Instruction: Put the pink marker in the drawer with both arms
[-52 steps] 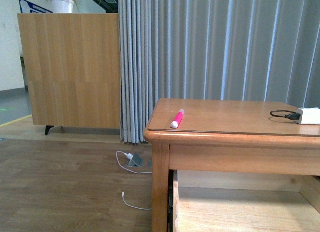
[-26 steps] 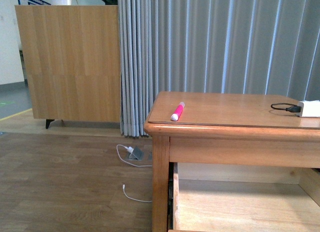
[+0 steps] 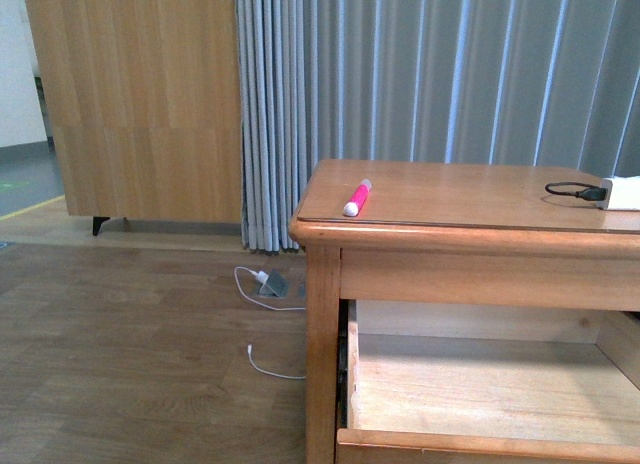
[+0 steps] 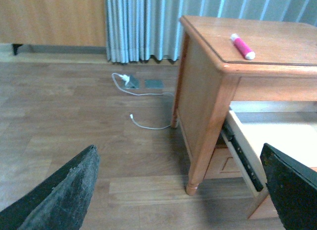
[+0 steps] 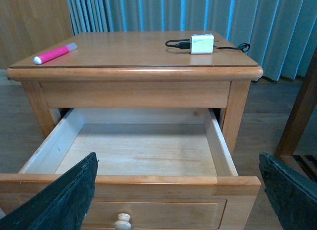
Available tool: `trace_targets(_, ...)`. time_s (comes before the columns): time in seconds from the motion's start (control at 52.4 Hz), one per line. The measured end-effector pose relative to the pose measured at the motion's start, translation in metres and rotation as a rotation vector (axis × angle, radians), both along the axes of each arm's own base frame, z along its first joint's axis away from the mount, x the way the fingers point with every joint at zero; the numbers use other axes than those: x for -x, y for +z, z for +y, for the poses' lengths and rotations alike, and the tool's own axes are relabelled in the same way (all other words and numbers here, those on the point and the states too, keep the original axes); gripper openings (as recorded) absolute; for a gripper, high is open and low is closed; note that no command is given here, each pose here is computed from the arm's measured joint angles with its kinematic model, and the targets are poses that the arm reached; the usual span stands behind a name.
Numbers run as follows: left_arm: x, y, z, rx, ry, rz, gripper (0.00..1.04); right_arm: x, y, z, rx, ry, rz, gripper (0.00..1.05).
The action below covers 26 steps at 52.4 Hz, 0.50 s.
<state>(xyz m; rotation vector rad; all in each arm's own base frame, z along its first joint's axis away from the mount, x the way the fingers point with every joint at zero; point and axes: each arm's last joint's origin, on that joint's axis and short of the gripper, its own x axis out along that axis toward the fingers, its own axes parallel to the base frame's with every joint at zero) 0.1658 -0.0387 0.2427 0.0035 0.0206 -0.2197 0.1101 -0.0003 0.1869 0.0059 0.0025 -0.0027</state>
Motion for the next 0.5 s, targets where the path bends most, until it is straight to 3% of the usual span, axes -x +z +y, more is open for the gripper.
trace_targets(0.153,-0.057,0.019,-0.026,-0.057,-0.072,0.012,0.99,0.0,0.0,0.0,0.0,0.0,0.0,0.96)
trace_targets(0.496,-0.168,0.021,-0.092,-0.099,-0.104,0.094,0.99,0.0,0.0,0.0,0.0,0.0,0.0,0.96)
